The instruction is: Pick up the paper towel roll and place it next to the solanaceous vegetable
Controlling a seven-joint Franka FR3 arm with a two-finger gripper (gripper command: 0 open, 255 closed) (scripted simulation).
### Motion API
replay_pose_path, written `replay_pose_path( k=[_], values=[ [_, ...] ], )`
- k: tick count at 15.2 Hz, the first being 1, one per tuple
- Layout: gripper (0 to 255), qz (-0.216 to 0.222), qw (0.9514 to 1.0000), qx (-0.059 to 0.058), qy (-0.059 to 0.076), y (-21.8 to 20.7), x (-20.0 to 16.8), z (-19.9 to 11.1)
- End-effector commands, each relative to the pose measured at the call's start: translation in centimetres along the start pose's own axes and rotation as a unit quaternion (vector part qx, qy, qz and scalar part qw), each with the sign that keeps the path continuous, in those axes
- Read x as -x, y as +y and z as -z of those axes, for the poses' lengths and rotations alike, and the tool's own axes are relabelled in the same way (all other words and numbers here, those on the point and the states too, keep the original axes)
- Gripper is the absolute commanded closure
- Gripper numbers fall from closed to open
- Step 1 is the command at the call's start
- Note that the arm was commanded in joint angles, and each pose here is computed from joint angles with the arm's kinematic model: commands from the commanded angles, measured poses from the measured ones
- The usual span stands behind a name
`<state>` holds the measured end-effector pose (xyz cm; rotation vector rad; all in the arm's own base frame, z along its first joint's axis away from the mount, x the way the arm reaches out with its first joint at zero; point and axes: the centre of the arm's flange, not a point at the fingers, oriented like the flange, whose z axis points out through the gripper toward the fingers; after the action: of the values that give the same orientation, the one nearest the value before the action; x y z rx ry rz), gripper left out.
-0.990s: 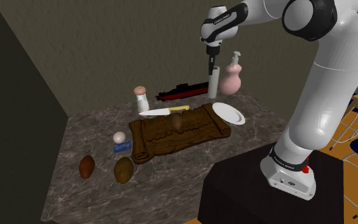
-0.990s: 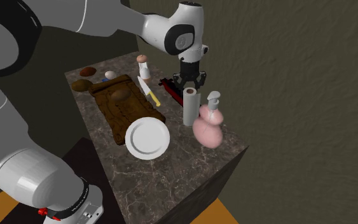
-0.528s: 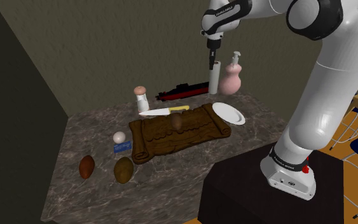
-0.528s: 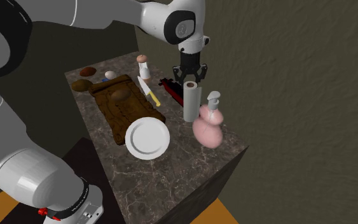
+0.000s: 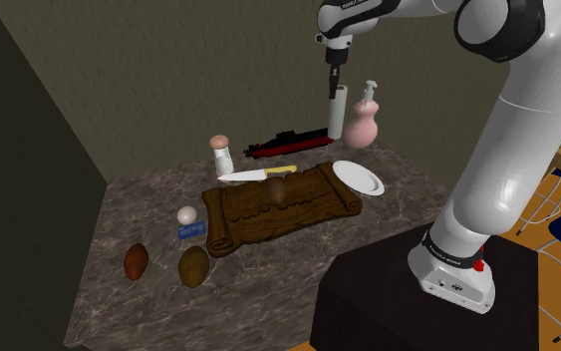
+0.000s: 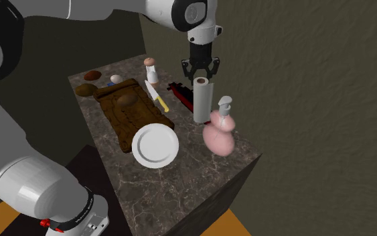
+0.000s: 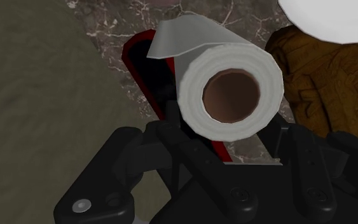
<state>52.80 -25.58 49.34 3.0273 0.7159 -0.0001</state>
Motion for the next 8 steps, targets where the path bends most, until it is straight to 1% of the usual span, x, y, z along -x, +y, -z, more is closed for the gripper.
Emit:
replay_pose_path(
  k=[1,8],
  values=[
    [255,0.000,1.0000,0.000,0.000,0.1,-0.1,1.1],
    [255,0.000,1.0000,0.000,0.000,0.2,0.0,4.8]
  ],
)
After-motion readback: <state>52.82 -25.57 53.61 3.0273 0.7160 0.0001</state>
